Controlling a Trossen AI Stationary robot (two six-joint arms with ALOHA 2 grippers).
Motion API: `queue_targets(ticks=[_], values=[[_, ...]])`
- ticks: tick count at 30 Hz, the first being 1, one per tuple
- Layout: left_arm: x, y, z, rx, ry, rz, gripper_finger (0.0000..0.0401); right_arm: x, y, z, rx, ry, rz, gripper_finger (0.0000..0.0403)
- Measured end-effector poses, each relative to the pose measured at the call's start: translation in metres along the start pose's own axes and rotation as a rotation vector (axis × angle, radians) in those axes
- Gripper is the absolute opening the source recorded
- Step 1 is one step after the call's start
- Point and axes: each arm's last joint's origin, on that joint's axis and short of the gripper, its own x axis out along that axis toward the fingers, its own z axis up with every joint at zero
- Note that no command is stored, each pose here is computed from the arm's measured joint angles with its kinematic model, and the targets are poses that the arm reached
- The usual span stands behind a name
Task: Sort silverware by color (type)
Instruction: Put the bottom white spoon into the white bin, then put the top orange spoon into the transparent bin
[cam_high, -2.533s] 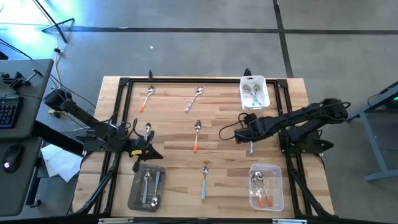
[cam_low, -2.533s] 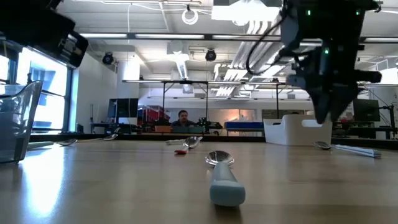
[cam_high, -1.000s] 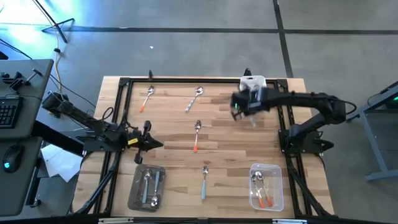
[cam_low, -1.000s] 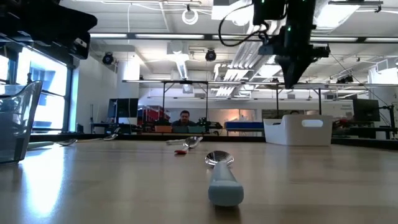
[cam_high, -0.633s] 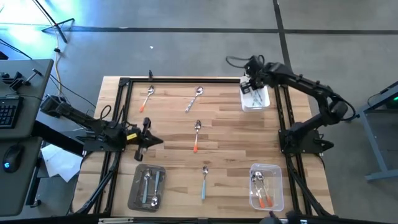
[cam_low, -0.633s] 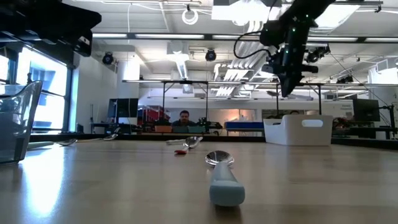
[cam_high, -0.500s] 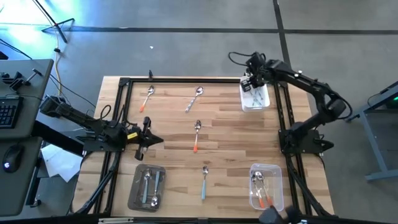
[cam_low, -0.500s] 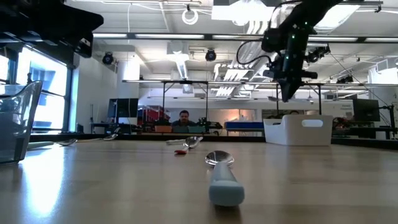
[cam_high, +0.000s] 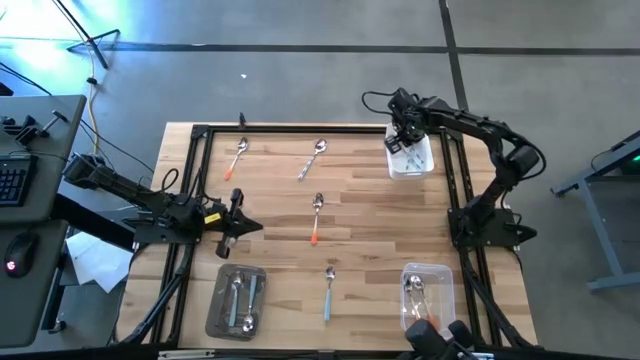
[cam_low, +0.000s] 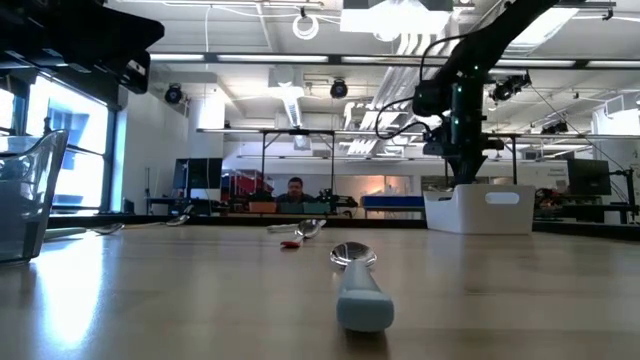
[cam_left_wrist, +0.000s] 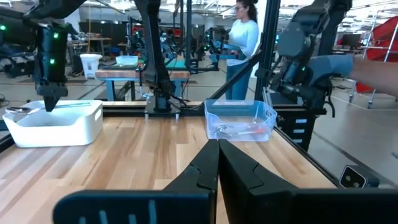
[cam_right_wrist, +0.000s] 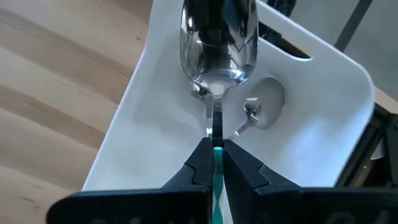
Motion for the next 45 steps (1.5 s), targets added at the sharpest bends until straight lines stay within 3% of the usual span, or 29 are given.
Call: queue_targets(ticks=[25, 32, 35, 38, 43, 45], values=[[0.0, -0.001, 0.0, -0.008, 0.001, -0.017, 0.0, 0.016, 0.004, 0.001, 0.033, 0.061, 0.024, 0.0028], [0.0, 0.0, 0.0, -0.019, 0.0, -0.014, 0.0, 0.014, 0.006, -0.001, 0.012, 0.073, 0.021, 0.0082], [0.001, 0.001, 0.002, -0.034, 0.015, -0.003, 0.0, -0.002, 0.006, -0.004, -0.014, 0.084, -0.031, 0.0096], [0.005, 0.003, 0.011, -0.026, 0.07, 0.026, 0.0, -0.029, 0.011, -0.009, -0.046, 0.063, -0.031, 0.008], [0.01, 0.01, 0.033, -0.003, 0.229, 0.093, 0.0, -0.072, 0.033, -0.029, -0.121, -0.141, 0.017, 0.0012], [0.009, 0.014, 0.042, 0.003, 0.306, 0.127, 0.0, -0.082, 0.045, -0.041, -0.148, -0.248, 0.065, 0.0007]])
